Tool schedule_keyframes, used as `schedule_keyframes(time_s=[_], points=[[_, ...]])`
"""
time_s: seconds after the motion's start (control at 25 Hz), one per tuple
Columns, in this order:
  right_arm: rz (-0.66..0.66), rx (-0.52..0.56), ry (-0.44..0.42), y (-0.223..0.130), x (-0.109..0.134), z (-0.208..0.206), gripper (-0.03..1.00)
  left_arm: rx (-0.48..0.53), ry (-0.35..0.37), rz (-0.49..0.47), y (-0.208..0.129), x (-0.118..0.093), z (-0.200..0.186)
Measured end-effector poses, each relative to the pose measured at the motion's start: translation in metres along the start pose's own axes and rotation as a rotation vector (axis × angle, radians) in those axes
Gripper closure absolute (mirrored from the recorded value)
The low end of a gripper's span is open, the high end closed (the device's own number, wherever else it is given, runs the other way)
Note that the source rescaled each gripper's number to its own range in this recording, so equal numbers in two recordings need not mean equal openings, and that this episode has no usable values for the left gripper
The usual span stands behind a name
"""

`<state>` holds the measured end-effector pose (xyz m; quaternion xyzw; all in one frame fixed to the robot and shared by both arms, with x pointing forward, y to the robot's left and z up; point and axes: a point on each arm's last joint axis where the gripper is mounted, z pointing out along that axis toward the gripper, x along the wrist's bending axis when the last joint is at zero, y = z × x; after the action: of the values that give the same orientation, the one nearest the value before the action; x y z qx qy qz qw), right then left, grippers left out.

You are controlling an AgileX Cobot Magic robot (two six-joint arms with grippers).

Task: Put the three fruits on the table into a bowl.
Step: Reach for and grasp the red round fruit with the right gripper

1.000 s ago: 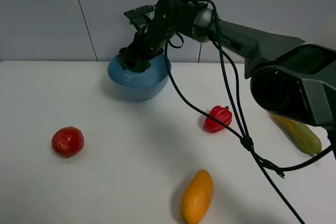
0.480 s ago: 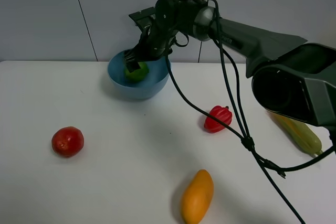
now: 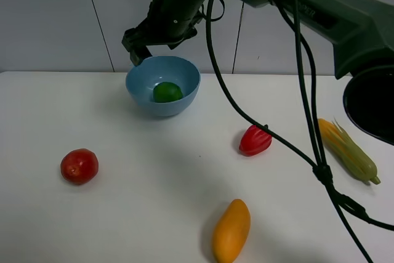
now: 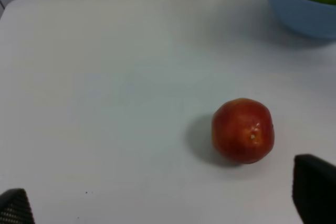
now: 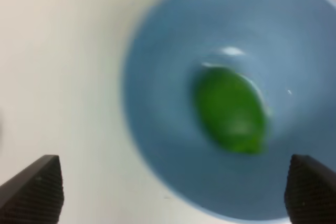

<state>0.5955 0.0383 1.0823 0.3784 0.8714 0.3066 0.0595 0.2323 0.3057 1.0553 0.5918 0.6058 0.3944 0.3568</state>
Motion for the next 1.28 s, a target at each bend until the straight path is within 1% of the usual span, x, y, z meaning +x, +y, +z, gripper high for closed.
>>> schedule_keyframes(time_s=[0.12, 0.24, 0.44, 0.6, 0.76, 0.92, 1.2, 1.28], points=[[-0.016, -0.007, 0.075, -0.001, 0.03, 0.007, 0.4, 0.0, 0.0, 0.0, 0.0, 0.0, 0.0], [-0.029, 0.0, 0.132, -0.006, 0.056, 0.027, 0.4, 0.0, 0.0, 0.0, 0.0, 0.0, 0.0], [-0.047, 0.095, 0.232, -0.03, 0.096, 0.077, 0.4, 0.0, 0.0, 0.0, 0.0, 0.0, 0.0], [-0.078, 0.162, 0.259, -0.051, 0.122, 0.109, 0.4, 0.0, 0.0, 0.0, 0.0, 0.0, 0.0], [-0.12, 0.162, 0.242, -0.062, 0.135, 0.13, 0.4, 0.0, 0.0, 0.0, 0.0, 0.0, 0.0], [-0.129, 0.127, 0.229, -0.065, 0.138, 0.142, 0.4, 0.0, 0.0, 0.0, 0.0, 0.0, 0.0], [-0.126, 0.09, 0.227, -0.063, 0.141, 0.144, 0.4, 0.0, 0.0, 0.0, 0.0, 0.0, 0.0], [-0.125, 0.086, 0.23, -0.063, 0.142, 0.145, 0.36, 0.0, 0.0, 0.0, 0.0, 0.0, 0.0]])
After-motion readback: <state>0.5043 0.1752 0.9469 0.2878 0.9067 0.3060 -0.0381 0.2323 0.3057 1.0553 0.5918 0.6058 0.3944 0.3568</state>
